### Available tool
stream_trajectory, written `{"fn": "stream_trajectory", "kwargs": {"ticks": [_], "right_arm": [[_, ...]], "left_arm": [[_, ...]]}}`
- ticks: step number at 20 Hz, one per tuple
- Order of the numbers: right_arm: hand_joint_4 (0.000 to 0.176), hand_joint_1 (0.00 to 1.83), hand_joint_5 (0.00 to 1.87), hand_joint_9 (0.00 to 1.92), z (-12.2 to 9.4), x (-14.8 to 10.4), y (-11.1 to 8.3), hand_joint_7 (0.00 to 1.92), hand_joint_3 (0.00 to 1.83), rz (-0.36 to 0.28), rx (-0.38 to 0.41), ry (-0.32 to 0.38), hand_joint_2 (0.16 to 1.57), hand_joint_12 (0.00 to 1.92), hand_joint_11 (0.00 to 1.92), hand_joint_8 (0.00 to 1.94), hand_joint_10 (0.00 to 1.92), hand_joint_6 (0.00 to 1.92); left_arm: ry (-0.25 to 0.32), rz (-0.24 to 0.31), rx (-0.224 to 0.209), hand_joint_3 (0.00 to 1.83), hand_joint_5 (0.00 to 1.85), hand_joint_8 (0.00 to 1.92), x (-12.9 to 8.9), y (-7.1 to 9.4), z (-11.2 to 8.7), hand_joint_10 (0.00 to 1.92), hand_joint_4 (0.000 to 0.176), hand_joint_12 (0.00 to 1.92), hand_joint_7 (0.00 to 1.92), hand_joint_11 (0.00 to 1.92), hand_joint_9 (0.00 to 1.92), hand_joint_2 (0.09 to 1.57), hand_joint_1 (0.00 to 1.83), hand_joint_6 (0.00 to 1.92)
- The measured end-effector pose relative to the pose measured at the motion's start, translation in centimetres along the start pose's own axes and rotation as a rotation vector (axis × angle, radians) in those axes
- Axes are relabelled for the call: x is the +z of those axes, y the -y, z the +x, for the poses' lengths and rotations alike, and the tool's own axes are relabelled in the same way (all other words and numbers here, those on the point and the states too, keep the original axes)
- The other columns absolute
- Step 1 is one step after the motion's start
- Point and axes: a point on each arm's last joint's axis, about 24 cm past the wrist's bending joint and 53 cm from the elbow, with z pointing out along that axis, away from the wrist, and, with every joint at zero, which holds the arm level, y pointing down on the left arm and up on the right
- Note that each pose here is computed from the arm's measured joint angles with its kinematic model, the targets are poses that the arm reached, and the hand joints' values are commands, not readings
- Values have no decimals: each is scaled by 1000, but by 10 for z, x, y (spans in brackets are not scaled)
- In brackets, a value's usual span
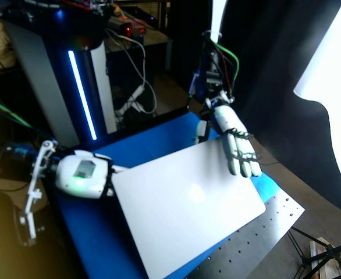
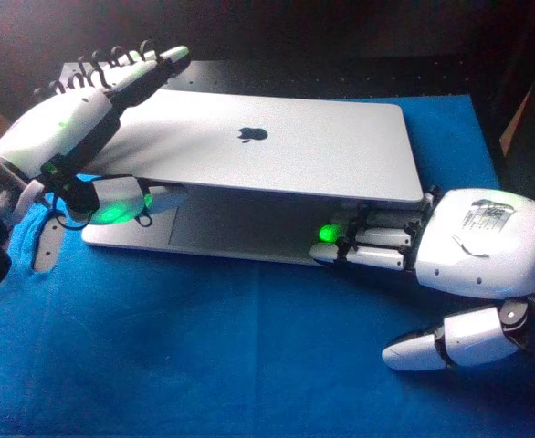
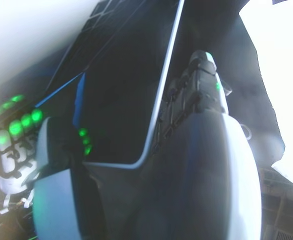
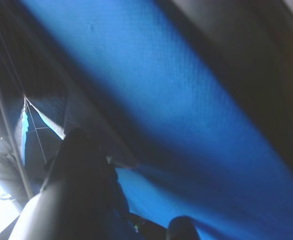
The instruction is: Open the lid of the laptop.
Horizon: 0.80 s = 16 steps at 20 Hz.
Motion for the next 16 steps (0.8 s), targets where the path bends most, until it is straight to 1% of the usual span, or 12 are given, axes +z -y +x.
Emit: {"fn": "stream_trajectory", "kwargs": {"ticks": [2, 3, 4, 5, 6, 7, 8, 9, 10, 12, 14, 16], "right_arm": [[0, 0, 103, 37, 0, 0, 0, 107, 0, 1, -2, 0, 1199, 0, 0, 10, 4, 17], [0, 0, 126, 66, -2, 1, 1, 122, 1, 1, -11, -1, 1210, 11, 25, 13, 13, 21], [0, 0, 125, 143, -3, 1, 1, 140, 0, 2, -20, -3, 1216, 381, 12, 5, 6, 3], [0, 0, 116, 97, -2, 1, 1, 126, 0, 1, -22, -3, 1215, 125, 0, 0, 6, 0], [0, 0, 114, 95, -3, 1, 1, 120, 0, 0, -22, -3, 1215, 98, 7, 0, 5, 0], [0, 0, 112, 105, -3, 1, 0, 123, 0, -2, -26, -3, 1215, 107, 22, 2, 8, 0], [0, 0, 105, 106, -3, 1, 0, 121, 0, -3, -29, -4, 1211, 117, 37, 1, 7, 0], [0, 0, 118, 158, -3, 1, 0, 157, 6, -3, -29, -4, 1213, 401, 1, 1, 0, 0], [0, 0, 104, 142, -3, 1, 0, 138, 5, -3, -31, -4, 1217, 384, 0, 0, 0, 0], [0, 0, 86, 86, -4, 2, -1, 100, 3, -6, -38, -3, 1217, 168, 0, 1, 2, 2], [0, 0, 107, 94, -4, 2, -1, 106, 4, -6, -37, -3, 1228, 129, 0, 2, 3, 7], [0, 0, 104, 94, -4, 2, -1, 103, 0, -5, -37, -4, 1215, 133, 6, 1, 2, 4]], "left_arm": [[-2, 4, 1, 0, 110, 0, 1, 1, 0, 0, 160, 0, 71, 0, 0, 1041, 1027, 1], [-2, 7, 0, 0, 108, 2, 2, 3, 0, 0, 158, 0, 77, 0, 0, 1039, 1011, 1], [-3, 13, 0, 0, 91, 0, 3, 6, -1, 0, 149, 0, 60, 0, 0, 1041, 1009, 0], [-2, 23, 6, 0, 95, 2, 5, 9, -2, 0, 144, 0, 64, 0, 0, 1041, 1024, 2], [-1, 28, 9, 4, 91, 0, 7, 11, -4, 0, 151, 0, 56, 0, 0, 1051, 1000, 0], [-2, 34, 18, 6, 87, 0, 9, 12, -6, 0, 151, 0, 47, 0, 0, 1059, 978, 0], [-3, 38, 20, 7, 86, 0, 12, 15, -7, 0, 162, 0, 38, 0, 0, 1065, 968, 0], [0, 41, 18, 8, 68, 0, 14, 17, -9, 0, 174, 0, 30, 0, 0, 1072, 934, 0], [4, 47, 26, 8, 64, 3, 18, 19, -13, 0, 175, 0, 36, 0, 0, 1075, 912, 0], [27, 56, 20, 9, 65, 4, 24, 23, -21, 0, 160, 0, 14, 0, 0, 1099, 867, 4], [39, 66, 24, 0, 97, 9, 28, 28, -26, 0, 143, 0, 38, 0, 0, 1081, 907, 12], [52, 74, 30, 0, 79, 6, 34, 31, -34, 0, 141, 0, 41, 0, 0, 1077, 920, 1]]}}
